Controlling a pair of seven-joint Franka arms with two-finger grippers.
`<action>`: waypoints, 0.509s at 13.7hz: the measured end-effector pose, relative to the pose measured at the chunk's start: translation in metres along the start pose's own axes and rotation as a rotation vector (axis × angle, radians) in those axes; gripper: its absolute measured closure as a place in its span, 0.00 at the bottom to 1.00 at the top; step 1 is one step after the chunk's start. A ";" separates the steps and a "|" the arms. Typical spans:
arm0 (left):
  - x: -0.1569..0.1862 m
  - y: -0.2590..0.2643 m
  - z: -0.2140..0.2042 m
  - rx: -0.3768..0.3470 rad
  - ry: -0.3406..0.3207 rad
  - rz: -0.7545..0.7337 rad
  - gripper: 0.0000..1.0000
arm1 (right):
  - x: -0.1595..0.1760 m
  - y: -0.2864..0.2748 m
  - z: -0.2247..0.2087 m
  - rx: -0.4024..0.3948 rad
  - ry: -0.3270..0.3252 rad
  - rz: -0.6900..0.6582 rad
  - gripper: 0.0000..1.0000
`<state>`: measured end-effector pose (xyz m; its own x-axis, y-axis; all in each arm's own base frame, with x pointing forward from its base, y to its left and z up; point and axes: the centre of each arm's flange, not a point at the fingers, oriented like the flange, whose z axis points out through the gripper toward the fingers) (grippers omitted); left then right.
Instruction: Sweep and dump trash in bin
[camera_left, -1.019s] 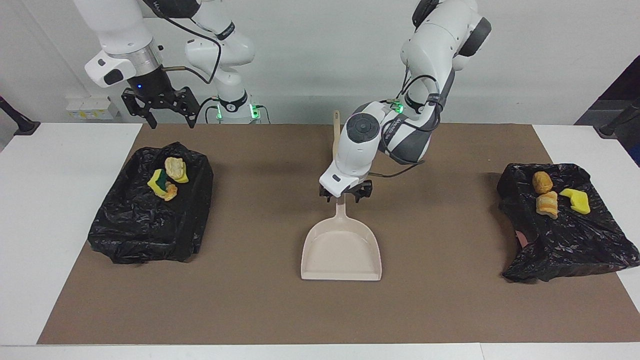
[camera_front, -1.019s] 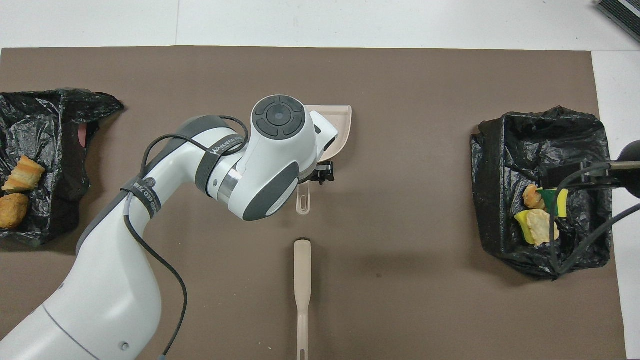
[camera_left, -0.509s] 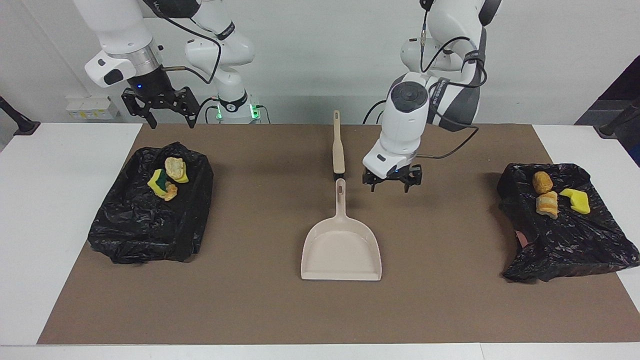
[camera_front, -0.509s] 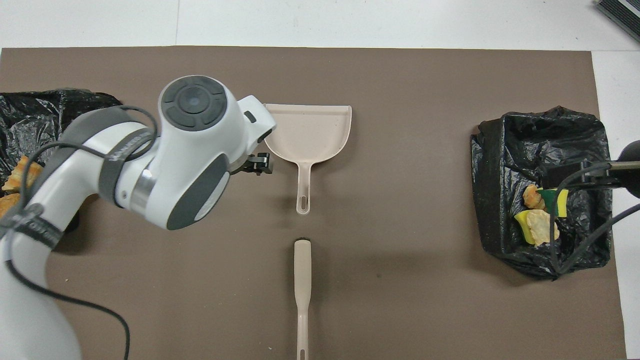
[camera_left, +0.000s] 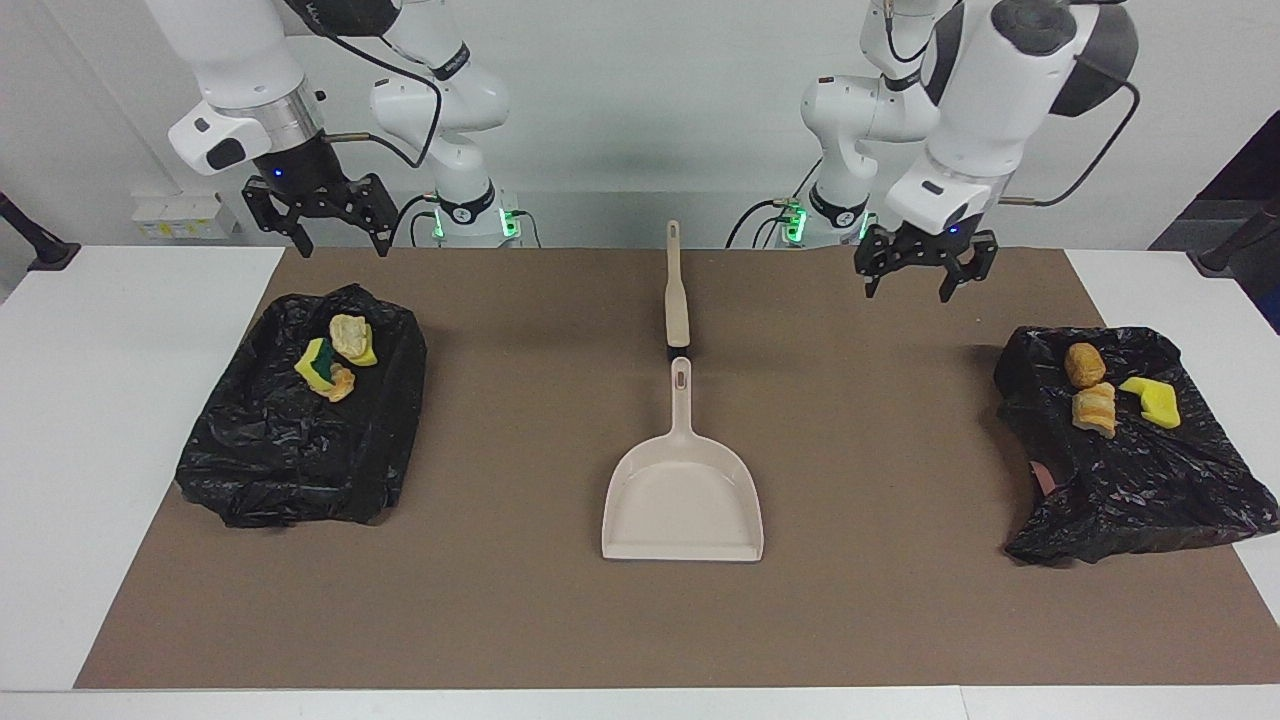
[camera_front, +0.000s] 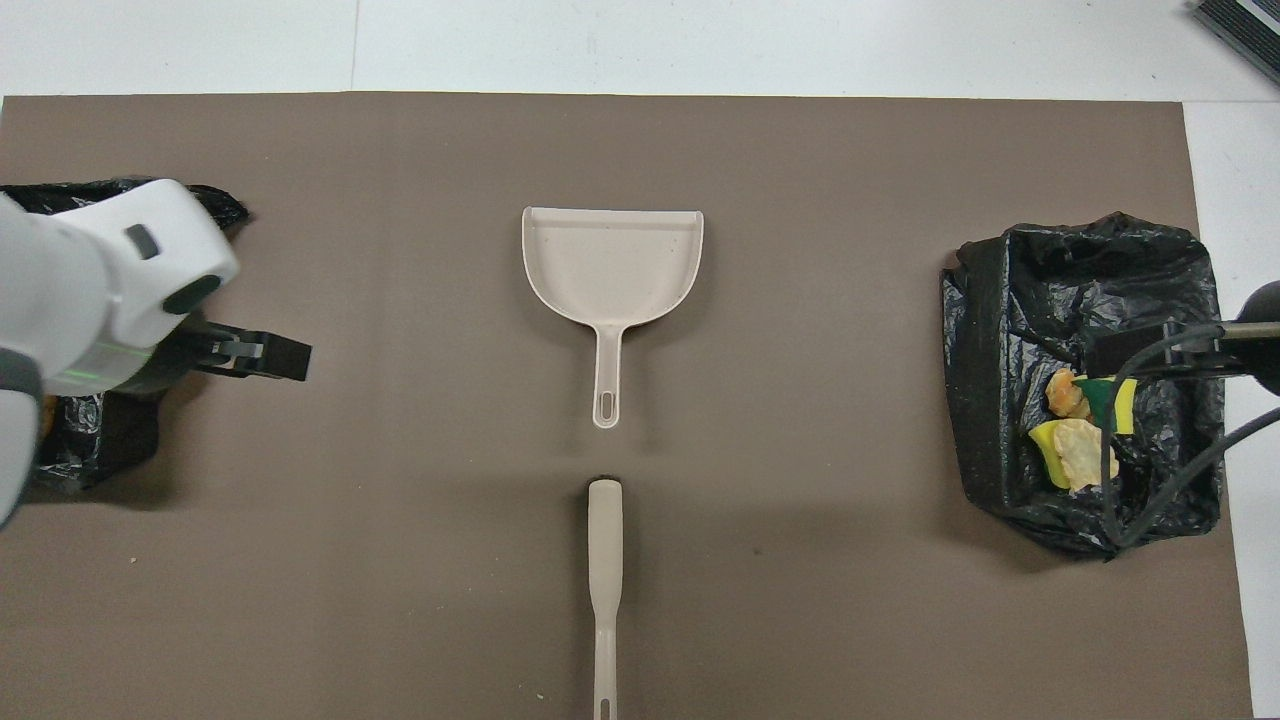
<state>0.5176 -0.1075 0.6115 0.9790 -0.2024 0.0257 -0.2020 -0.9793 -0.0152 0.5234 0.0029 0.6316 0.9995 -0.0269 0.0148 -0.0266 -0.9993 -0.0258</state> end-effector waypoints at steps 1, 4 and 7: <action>-0.009 -0.020 -0.016 -0.003 -0.001 0.014 0.00 | 0.000 0.000 0.000 0.000 0.000 0.000 0.00; -0.023 -0.061 -0.062 -0.001 0.013 0.030 0.00 | 0.000 0.000 0.000 0.000 0.000 0.000 0.00; -0.022 -0.075 -0.083 0.001 0.014 0.014 0.00 | 0.000 0.001 0.000 0.000 0.000 0.001 0.00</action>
<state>0.5091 -0.0308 0.6946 0.9755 -0.2165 0.0395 -0.2160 -0.9763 -0.0166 0.5234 0.0023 0.6316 0.9995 -0.0280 0.0148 -0.0276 -0.9993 -0.0259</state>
